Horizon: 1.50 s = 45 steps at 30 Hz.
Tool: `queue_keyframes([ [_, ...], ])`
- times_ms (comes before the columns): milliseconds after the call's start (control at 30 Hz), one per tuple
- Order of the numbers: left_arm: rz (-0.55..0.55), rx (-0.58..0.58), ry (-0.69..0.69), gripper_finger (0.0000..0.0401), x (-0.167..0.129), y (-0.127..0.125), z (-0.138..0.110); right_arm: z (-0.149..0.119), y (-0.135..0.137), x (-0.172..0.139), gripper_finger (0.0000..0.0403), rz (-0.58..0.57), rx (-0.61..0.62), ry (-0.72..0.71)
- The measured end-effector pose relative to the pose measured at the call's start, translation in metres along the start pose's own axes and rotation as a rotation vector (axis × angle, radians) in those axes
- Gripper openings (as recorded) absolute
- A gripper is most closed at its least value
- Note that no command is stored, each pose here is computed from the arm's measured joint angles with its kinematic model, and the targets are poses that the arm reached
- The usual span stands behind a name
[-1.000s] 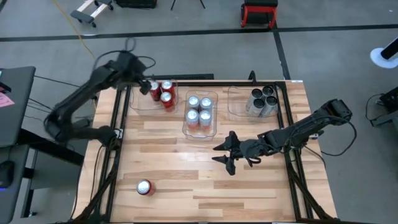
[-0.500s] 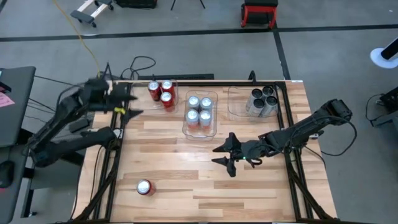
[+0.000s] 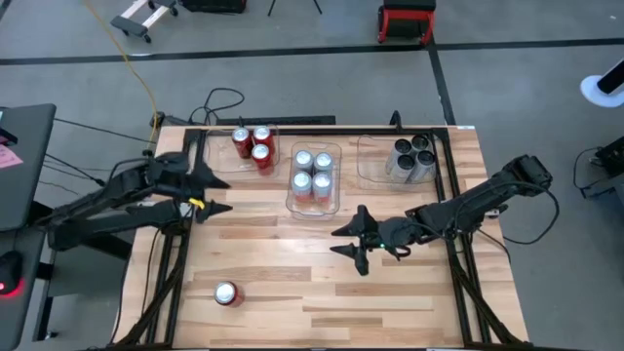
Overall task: Sort soda cans
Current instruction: Put the red soda can in the left transparent bin
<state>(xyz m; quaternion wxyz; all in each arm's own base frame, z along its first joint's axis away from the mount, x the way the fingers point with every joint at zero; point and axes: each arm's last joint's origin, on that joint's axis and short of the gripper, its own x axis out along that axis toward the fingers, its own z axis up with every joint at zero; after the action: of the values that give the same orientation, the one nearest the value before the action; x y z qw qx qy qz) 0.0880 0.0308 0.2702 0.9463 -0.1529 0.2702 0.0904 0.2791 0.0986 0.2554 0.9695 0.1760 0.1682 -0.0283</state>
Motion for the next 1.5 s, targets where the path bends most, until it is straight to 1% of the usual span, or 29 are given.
queue_keyframes([
  [200,-0.07,0.039,0.013,0.038,0.022,-0.005,0.0,0.0,-0.001,0.0,0.0235,-0.006,-0.003,0.006],
  [300,-0.08,0.055,0.029,0.038,0.032,-0.01,0.001,-0.002,0.0,0.0,0.0235,-0.006,-0.007,0.016],
  [400,-0.096,0.082,0.037,0.038,0.041,-0.018,0.003,-0.004,0.001,-0.001,0.0235,-0.006,-0.009,0.031],
  [600,-0.162,0.155,0.056,0.038,0.058,-0.041,0.003,-0.007,0.005,-0.003,0.0235,0.006,0.009,0.045],
  [767,-0.132,0.229,0.098,0.038,0.068,-0.057,-0.004,-0.009,0.008,-0.004,0.0235,0.016,0.006,0.049],
  [933,-0.1,0.307,0.103,0.0379,0.07,-0.073,-0.013,-0.01,0.01,-0.005,0.0235,0.021,0.004,0.051],
  [1033,-0.124,0.328,0.111,0.0372,0.068,-0.084,-0.019,-0.011,0.009,-0.005,0.0235,0.015,0.0,0.061],
  [1200,-0.198,0.319,0.125,0.0365,0.062,-0.098,-0.027,-0.011,0.009,-0.005,0.0235,0.012,0.0,0.066],
  [1300,-0.245,0.34,0.137,0.0364,0.058,-0.106,-0.032,-0.011,0.008,-0.005,0.0235,0.011,0.0,0.066],
  [1500,-0.284,0.356,0.137,0.0364,0.055,-0.12,-0.041,-0.011,0.008,-0.005,0.0235,-0.008,0.007,0.058],
])
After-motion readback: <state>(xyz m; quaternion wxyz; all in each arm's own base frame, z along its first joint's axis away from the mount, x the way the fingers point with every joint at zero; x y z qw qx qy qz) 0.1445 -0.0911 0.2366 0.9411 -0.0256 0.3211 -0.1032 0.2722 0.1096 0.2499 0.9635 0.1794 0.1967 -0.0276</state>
